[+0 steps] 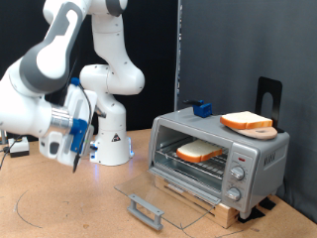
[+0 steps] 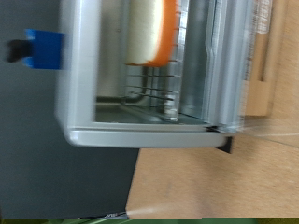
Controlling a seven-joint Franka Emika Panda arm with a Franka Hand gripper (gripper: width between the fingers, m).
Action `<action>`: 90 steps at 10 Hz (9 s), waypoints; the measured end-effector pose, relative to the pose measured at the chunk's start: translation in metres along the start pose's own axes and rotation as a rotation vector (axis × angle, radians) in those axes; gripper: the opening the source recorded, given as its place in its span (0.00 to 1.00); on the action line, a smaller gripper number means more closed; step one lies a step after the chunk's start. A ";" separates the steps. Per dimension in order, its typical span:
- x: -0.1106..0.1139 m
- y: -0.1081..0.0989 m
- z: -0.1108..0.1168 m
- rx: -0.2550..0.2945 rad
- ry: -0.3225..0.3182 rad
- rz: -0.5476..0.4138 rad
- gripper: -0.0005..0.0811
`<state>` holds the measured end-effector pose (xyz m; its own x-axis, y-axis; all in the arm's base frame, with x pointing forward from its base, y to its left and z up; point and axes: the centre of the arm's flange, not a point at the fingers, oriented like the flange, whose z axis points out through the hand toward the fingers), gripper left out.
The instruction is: Make a piece of toast with the oven
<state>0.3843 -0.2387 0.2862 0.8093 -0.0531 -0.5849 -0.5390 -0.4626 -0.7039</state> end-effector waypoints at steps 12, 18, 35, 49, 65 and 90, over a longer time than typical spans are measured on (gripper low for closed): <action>0.066 0.102 0.080 -0.066 0.064 -0.007 1.00; 0.068 0.098 0.145 -0.012 -0.046 -0.006 1.00; -0.035 -0.020 0.226 0.170 -0.225 -0.168 1.00; -0.017 0.002 0.140 0.109 -0.032 0.037 1.00; 0.096 -0.091 0.132 0.305 0.106 0.065 1.00; 0.234 -0.143 0.261 0.223 -0.107 -0.037 1.00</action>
<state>0.5900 0.0463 0.1452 0.8064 0.0597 -0.5884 -0.5575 -0.2554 -0.7899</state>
